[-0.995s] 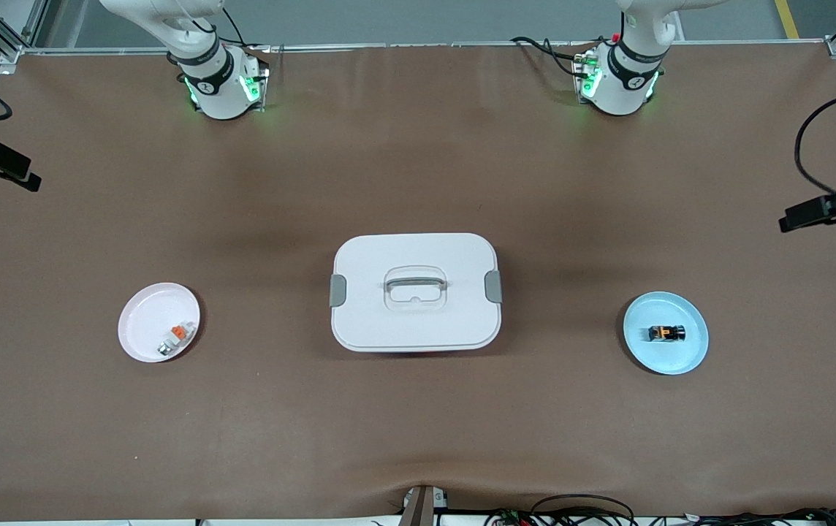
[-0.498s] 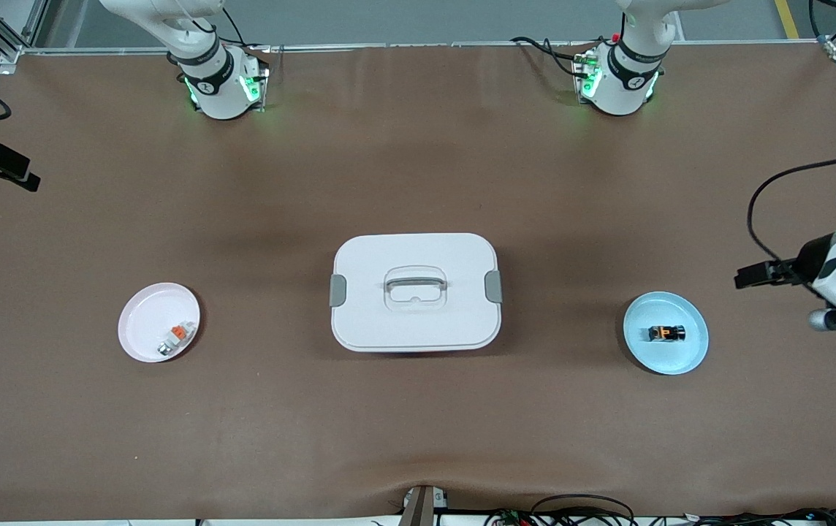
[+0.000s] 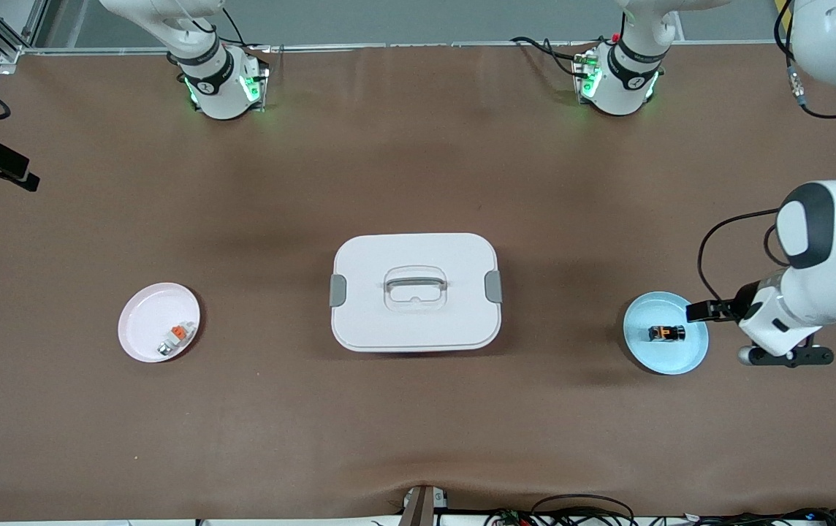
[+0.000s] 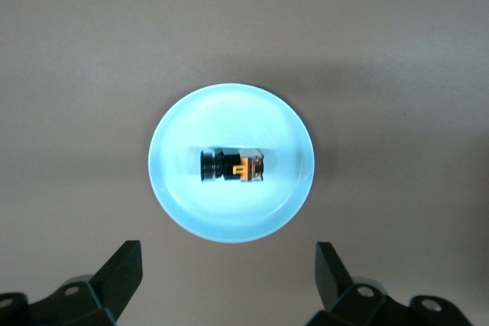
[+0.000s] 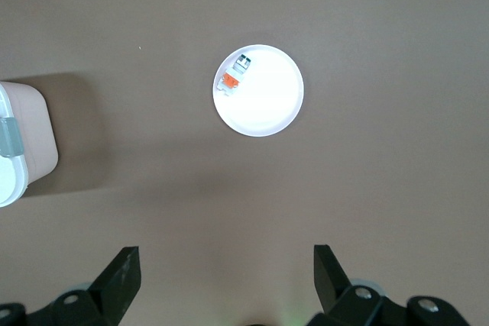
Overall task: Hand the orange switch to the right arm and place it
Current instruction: 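Reach the left gripper down over the black-orange switch on the blue plate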
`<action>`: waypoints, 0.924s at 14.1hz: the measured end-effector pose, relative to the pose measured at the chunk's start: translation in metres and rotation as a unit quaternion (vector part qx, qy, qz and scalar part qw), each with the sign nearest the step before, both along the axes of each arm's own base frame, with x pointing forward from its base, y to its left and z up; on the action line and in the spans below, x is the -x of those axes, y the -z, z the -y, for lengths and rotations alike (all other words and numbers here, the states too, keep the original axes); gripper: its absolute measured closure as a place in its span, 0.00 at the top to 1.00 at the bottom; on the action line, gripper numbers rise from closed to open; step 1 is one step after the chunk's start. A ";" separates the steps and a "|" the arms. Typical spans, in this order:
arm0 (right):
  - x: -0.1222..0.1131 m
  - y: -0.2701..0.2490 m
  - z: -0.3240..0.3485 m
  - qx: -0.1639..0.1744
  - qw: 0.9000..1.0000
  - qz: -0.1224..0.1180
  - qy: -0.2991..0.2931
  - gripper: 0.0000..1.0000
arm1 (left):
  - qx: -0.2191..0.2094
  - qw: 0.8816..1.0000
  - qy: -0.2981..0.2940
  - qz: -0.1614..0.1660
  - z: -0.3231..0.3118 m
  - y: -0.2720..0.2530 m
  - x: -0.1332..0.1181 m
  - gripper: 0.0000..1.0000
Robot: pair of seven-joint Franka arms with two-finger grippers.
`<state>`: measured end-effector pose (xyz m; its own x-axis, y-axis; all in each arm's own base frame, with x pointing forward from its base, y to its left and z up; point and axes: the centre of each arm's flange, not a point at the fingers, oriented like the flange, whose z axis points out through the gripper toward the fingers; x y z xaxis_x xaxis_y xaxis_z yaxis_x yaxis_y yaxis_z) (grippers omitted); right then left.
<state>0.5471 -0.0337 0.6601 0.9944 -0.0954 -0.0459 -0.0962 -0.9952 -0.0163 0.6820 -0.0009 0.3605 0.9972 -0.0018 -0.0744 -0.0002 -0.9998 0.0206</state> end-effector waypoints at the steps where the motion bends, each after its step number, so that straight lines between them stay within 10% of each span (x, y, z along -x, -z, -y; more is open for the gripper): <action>1: 0.000 0.000 0.000 0.000 1.000 0.000 0.000 1.00 | -0.005 1.000 0.003 0.003 0.000 0.014 -0.002 1.00; 13: 0.000 0.000 0.000 0.000 1.000 0.000 0.000 1.00 | -0.027 0.999 0.029 0.004 -0.001 0.106 0.002 1.00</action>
